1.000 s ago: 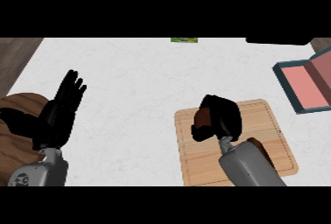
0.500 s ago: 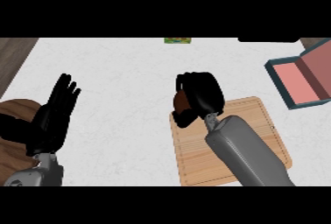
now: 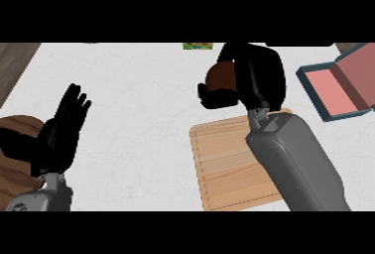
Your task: Pick the cupcake from the cutting board and place it in the cardboard box
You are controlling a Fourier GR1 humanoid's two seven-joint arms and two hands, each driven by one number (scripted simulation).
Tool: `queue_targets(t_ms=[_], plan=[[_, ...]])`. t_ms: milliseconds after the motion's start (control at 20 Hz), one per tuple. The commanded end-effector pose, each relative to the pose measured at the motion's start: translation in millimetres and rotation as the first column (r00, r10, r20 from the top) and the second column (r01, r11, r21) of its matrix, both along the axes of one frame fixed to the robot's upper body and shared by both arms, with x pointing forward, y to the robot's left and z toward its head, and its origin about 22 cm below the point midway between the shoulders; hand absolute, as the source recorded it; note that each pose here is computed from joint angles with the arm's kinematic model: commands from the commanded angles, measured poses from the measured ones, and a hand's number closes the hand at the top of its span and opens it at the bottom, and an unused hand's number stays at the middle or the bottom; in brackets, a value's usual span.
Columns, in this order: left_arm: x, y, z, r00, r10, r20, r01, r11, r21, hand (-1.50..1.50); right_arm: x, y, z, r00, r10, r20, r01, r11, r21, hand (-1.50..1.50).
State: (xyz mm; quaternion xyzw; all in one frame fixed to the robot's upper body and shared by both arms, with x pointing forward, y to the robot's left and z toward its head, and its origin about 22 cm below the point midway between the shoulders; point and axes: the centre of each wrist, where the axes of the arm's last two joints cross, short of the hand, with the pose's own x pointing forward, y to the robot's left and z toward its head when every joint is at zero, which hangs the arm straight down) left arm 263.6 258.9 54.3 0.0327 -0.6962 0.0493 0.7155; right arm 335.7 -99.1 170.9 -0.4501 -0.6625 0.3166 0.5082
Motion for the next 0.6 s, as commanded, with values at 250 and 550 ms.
queue_targets(t_ms=[250, 550], plan=[[-6.2, 2.1, 5.0, 1.0, -0.016, 0.007, 0.016, 1.0, -0.001, 0.0, 27.4, -53.7, 40.2, 0.973, -0.23, 0.03, 0.227, 0.97, 0.092, 1.5], [5.2, -3.8, 8.7, 1.0, -0.013, -0.004, 0.013, 1.0, 0.008, 0.0, 52.4, -127.5, 41.8, 0.96, -0.28, 0.011, 0.278, 0.957, 0.081, 1.5]])
